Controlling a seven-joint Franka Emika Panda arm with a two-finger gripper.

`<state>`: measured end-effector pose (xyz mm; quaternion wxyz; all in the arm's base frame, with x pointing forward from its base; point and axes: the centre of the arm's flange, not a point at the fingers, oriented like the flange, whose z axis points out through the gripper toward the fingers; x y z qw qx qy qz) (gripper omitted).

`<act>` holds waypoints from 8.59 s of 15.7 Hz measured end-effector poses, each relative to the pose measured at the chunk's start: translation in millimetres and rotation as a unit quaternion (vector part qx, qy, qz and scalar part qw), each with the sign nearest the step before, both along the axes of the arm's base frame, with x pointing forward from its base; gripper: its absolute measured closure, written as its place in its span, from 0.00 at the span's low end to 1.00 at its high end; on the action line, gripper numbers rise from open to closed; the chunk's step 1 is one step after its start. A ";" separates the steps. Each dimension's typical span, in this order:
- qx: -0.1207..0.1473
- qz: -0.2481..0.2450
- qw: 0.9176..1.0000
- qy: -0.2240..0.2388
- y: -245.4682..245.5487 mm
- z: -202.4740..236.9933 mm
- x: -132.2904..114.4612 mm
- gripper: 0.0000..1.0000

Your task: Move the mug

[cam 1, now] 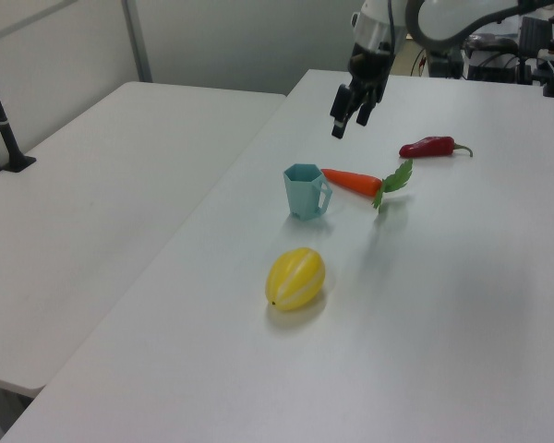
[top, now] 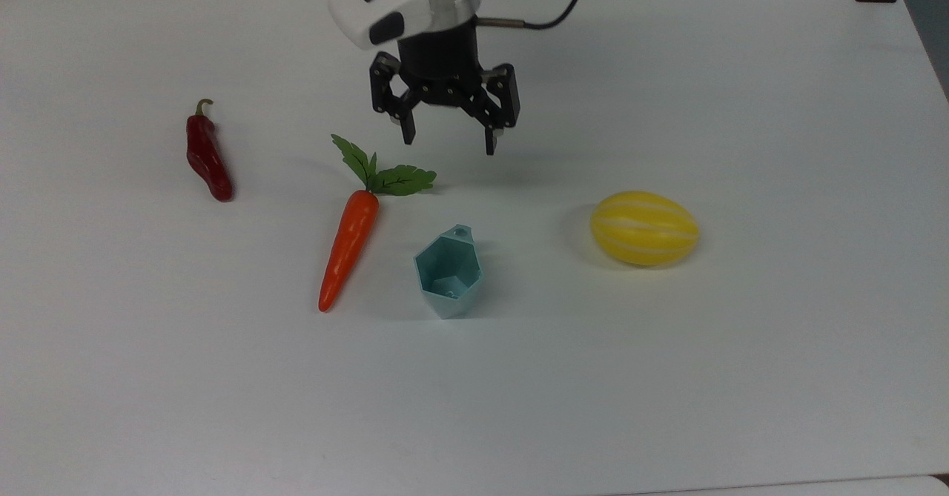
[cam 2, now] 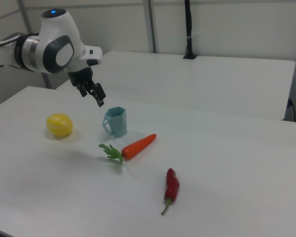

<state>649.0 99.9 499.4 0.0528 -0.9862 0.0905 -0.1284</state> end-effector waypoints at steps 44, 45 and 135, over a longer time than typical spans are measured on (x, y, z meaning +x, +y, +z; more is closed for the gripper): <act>-0.078 0.023 0.996 -0.023 37.3 -160.5 54.5 0.77; -0.078 0.023 0.996 -0.023 37.3 -160.5 54.5 0.77; -0.023 0.050 0.994 0.094 -64.7 137.9 -136.0 0.00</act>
